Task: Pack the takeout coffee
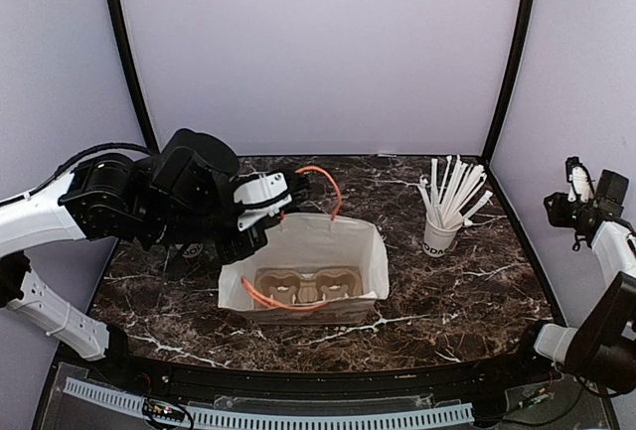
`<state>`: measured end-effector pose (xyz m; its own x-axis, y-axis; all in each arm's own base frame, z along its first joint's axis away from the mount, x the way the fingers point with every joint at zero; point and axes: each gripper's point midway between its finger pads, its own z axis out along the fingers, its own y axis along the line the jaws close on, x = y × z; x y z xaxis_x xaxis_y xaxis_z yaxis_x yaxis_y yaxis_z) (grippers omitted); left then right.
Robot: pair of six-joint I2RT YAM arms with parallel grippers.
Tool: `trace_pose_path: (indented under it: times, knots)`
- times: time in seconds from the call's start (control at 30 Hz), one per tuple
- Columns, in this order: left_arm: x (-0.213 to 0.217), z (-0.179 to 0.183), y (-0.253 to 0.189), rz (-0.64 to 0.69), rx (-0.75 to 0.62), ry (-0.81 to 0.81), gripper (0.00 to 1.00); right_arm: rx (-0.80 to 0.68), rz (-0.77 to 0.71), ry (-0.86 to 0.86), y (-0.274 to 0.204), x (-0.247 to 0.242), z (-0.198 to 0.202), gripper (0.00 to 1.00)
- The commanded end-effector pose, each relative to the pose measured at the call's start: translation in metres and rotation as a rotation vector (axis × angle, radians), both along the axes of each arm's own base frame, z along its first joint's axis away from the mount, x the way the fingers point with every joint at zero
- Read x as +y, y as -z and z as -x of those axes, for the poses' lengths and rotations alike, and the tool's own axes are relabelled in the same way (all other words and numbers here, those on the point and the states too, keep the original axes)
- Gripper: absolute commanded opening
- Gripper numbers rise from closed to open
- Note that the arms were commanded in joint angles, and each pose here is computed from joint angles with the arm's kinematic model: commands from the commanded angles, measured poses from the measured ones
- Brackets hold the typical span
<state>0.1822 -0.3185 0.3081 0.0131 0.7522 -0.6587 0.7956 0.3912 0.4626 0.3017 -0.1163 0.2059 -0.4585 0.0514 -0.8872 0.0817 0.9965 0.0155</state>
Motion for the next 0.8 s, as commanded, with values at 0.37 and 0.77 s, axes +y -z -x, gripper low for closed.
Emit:
trace_pose_path:
  times: [0.37,0.77]
  knots:
    - [-0.001,0.106,0.011,-0.087,0.087,0.158,0.00,0.006,-0.022,-0.027,0.014,-0.001,-0.004,0.34]
    - [-0.009,0.153,0.009,0.033,0.233,0.314,0.00,0.003,-0.031,-0.052,0.019,0.002,-0.003,0.37]
